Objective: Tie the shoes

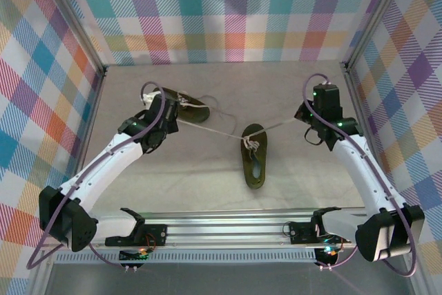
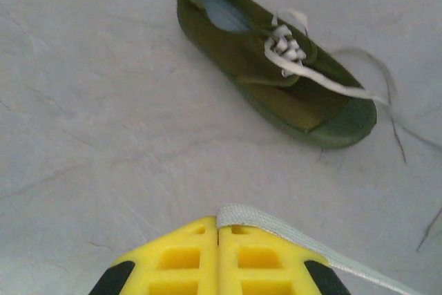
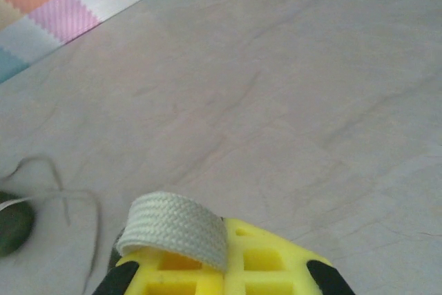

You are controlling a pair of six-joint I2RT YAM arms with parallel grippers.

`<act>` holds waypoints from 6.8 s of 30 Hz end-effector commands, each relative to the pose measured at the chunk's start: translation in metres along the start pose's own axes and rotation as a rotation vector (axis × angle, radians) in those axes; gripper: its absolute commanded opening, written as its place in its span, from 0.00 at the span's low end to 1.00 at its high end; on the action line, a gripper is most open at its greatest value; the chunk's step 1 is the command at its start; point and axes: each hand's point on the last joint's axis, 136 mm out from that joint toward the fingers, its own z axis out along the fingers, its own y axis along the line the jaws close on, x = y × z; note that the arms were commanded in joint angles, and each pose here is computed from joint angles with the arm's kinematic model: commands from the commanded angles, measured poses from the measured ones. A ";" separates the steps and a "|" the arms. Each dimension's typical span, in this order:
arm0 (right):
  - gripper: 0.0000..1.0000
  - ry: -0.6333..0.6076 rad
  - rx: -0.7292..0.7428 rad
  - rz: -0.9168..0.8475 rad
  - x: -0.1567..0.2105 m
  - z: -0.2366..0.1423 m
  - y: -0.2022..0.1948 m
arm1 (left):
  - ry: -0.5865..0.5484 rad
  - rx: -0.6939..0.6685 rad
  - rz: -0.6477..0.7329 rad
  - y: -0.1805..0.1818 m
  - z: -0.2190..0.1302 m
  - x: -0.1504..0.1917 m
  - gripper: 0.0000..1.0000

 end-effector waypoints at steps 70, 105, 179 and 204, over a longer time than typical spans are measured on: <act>0.00 0.472 -0.945 0.008 0.047 -0.005 0.261 | -0.096 1.341 0.423 -0.239 -0.247 0.021 0.00; 0.87 -0.138 -0.894 -0.182 0.062 -0.054 0.112 | -0.111 0.960 0.121 -0.242 -0.162 -0.036 0.00; 0.00 0.061 -0.059 -0.109 0.049 0.009 0.030 | 0.105 -0.047 0.010 -0.006 0.048 0.036 0.00; 0.00 0.064 -0.507 -0.071 0.024 -0.008 0.058 | 0.036 0.316 0.003 -0.038 0.009 0.015 0.00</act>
